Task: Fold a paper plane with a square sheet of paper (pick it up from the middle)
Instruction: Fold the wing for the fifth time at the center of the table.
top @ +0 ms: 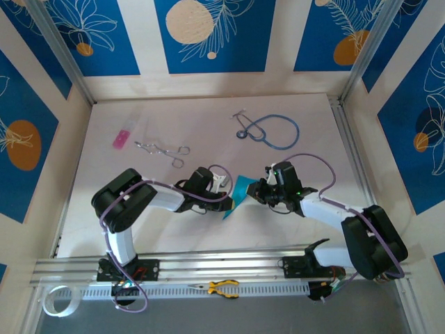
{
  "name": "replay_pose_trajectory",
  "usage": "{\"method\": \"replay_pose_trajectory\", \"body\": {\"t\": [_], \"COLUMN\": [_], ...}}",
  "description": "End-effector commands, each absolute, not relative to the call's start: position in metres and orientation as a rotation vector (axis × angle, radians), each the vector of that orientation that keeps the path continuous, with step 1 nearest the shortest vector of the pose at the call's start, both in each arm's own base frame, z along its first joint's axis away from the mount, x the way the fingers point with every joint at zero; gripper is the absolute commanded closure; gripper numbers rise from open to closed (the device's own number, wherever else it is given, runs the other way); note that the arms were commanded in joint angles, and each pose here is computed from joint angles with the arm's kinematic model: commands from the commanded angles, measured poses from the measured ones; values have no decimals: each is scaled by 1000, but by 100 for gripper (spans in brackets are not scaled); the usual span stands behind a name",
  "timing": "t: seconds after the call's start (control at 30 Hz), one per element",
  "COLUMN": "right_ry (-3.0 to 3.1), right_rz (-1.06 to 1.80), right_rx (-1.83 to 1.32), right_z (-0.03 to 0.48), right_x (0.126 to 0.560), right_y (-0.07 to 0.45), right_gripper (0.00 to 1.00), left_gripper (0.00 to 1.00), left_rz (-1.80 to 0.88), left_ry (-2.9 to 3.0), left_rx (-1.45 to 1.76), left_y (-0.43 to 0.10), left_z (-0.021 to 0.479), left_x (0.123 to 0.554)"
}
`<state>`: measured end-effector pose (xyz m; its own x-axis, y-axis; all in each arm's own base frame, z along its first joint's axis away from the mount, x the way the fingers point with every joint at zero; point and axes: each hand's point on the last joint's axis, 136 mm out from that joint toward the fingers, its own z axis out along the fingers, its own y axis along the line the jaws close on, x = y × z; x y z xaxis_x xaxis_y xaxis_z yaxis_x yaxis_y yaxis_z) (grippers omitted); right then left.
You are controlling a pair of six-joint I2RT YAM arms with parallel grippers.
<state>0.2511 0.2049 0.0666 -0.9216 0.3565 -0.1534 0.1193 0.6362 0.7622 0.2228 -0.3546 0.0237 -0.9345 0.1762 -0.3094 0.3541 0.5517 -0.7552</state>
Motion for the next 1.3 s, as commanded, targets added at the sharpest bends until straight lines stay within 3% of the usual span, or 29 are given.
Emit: {"method": "replay_pose_trajectory", "body": {"t": [0.0, 0.43, 1.07, 1.27], "right_ry": [2576, 2582, 2613, 2578], "right_rz": [1206, 1262, 1213, 1244], "right_rx": [362, 356, 427, 390], "right_z": [65, 59, 28, 43], "right_x": [249, 266, 285, 286], "right_y": [210, 230, 224, 224], "right_gripper": [88, 94, 94, 92], "left_gripper": [100, 100, 100, 100], "left_rz": [-1178, -1182, -1264, -1243], "left_ry": [2687, 2696, 2704, 2722], "left_rx": [386, 403, 467, 441], "left_y": [-338, -340, -340, -337], "left_z": [-14, -15, -15, -17], "left_x": [220, 218, 203, 204]}}
